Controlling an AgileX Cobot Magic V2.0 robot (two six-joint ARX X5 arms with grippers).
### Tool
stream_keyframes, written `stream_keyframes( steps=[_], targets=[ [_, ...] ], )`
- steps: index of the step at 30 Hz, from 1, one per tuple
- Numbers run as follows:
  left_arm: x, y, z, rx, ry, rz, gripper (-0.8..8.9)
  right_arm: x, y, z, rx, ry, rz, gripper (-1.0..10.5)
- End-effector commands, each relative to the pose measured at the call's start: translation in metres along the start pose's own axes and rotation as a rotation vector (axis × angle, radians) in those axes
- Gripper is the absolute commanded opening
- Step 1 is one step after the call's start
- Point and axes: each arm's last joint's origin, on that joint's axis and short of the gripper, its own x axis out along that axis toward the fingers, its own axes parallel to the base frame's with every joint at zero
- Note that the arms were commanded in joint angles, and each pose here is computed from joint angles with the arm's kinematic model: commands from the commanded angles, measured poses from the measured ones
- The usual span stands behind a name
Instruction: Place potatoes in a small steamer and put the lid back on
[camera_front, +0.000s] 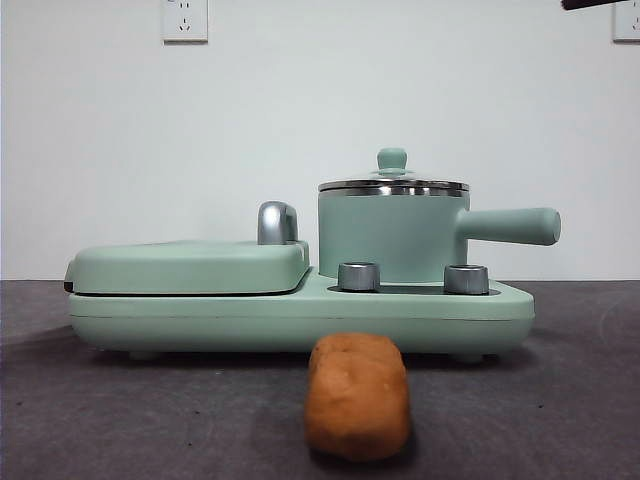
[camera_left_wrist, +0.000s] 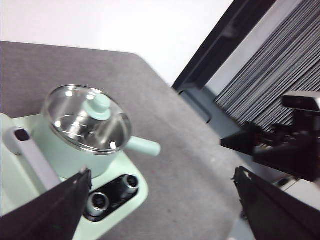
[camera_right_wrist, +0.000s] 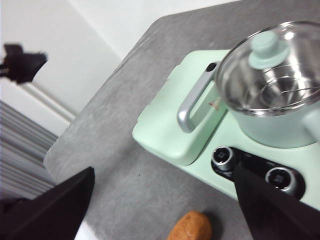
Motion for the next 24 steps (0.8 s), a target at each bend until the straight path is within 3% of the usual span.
stream_keyframes(
  steps=[1,12,18,24],
  targets=[
    [0.013,-0.003,0.015,0.121,0.014,0.027,4.68,0.001,0.005,0.004,-0.037,-0.009,0.006,4.4],
    [0.124,0.003,0.049,0.334,0.164,0.094,4.68,0.005,0.009,-0.002,-0.008,0.047,0.022,4.4],
    [0.195,0.018,0.044,0.430,0.230,0.141,4.68,0.005,0.010,-0.004,0.004,0.059,0.022,4.4],
    [0.255,0.036,0.026,0.470,0.223,0.158,4.68,0.005,0.009,-0.004,0.004,0.060,0.022,4.4]
  ],
)
